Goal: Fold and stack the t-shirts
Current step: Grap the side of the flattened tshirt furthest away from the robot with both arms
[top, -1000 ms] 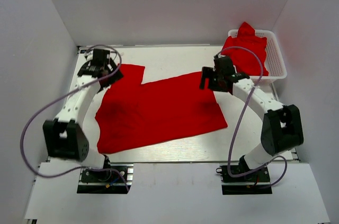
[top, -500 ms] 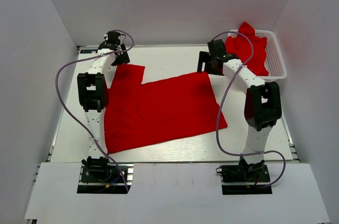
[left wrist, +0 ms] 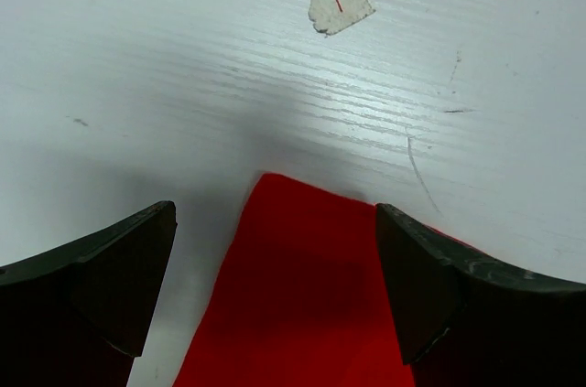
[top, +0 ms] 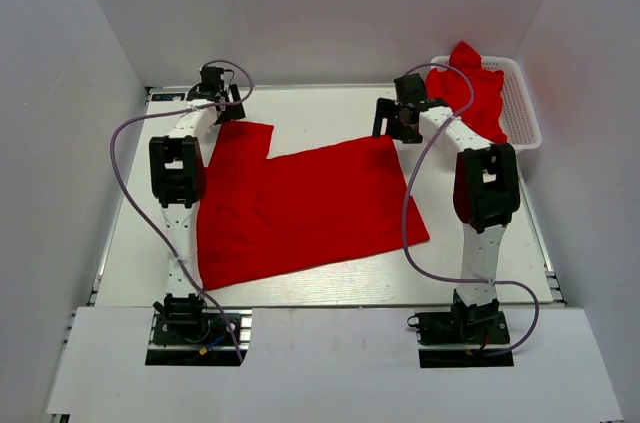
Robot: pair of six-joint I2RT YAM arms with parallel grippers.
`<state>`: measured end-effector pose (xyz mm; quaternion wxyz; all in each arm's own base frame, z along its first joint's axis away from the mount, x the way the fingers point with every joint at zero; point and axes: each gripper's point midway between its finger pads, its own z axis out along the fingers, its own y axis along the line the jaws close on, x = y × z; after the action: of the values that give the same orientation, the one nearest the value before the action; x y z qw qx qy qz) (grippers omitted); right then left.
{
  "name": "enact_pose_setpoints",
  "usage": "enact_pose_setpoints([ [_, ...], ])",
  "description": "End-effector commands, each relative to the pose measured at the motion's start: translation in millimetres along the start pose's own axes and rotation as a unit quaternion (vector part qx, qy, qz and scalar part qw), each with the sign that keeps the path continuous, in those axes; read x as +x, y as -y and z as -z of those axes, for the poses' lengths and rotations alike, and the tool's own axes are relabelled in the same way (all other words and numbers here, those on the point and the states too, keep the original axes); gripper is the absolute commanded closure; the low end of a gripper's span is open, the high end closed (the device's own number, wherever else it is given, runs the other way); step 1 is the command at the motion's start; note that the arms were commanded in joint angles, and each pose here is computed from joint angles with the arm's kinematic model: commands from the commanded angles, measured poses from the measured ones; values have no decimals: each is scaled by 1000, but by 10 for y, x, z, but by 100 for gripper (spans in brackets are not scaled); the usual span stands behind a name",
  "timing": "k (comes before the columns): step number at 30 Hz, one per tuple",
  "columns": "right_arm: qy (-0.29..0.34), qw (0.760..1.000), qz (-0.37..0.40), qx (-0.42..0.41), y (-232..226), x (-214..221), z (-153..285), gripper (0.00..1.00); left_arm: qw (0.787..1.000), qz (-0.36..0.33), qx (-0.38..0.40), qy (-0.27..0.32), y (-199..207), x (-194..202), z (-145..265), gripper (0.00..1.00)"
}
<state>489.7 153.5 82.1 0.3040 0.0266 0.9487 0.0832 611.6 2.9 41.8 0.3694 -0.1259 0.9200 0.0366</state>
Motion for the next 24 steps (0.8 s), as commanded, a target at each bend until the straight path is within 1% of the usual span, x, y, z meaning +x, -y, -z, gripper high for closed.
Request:
enact_pose_setpoints([
  [1,19,1000,-8,-8,-8,-142,41,10,1000,-4,21,14,80,-39,-49,0],
  [2,19,1000,-9,-5,11,-135,36,10,1000,-3,23,19,87,-65,-53,2],
  [4,20,1000,-10,-3,29,-133,23,10,1000,-4,21,11,83,34,-155,2],
  [5,19,1000,-9,-2,33,-121,25,10,1000,-3,22,15,88,13,-159,6],
  [6,16,1000,-9,-1,37,-93,20,10,1000,-5,20,7,82,92,-222,9],
  [7,12,1000,-11,2,64,-58,4,10,1000,-6,18,-2,77,150,-271,14],
  [8,11,1000,-10,3,72,-44,3,10,1000,-7,22,-8,92,185,-289,26],
  [10,6,1000,-13,9,114,5,-7,10,999,-8,28,-15,109,238,-298,33],
  [11,7,1000,-14,9,123,-3,14,10,999,-8,34,-15,125,251,-283,36],
  [12,7,1000,-16,13,143,3,16,10,999,-10,31,-28,94,394,-298,40],
  [13,12,1000,-17,13,140,-17,52,10,999,-10,37,-29,104,425,-283,42],
  [17,15,1000,-19,16,164,-33,66,10,999,-7,34,-41,76,532,-248,42],
  [18,14,1000,-20,18,171,-20,59,10,998,-7,39,-44,87,548,-224,46],
  [19,16,1000,-21,17,166,-32,70,10,998,-3,43,-52,100,608,-228,47],
  [21,15,999,-22,19,174,-23,78,10,998,3,50,-49,131,592,-229,53],
  [23,15,999,-26,24,199,-14,74,10,998,2,49,-50,124,604,-208,67],
  [24,16,999,-26,28,200,-10,81,10,997,7,47,-58,114,673,-217,75],
])
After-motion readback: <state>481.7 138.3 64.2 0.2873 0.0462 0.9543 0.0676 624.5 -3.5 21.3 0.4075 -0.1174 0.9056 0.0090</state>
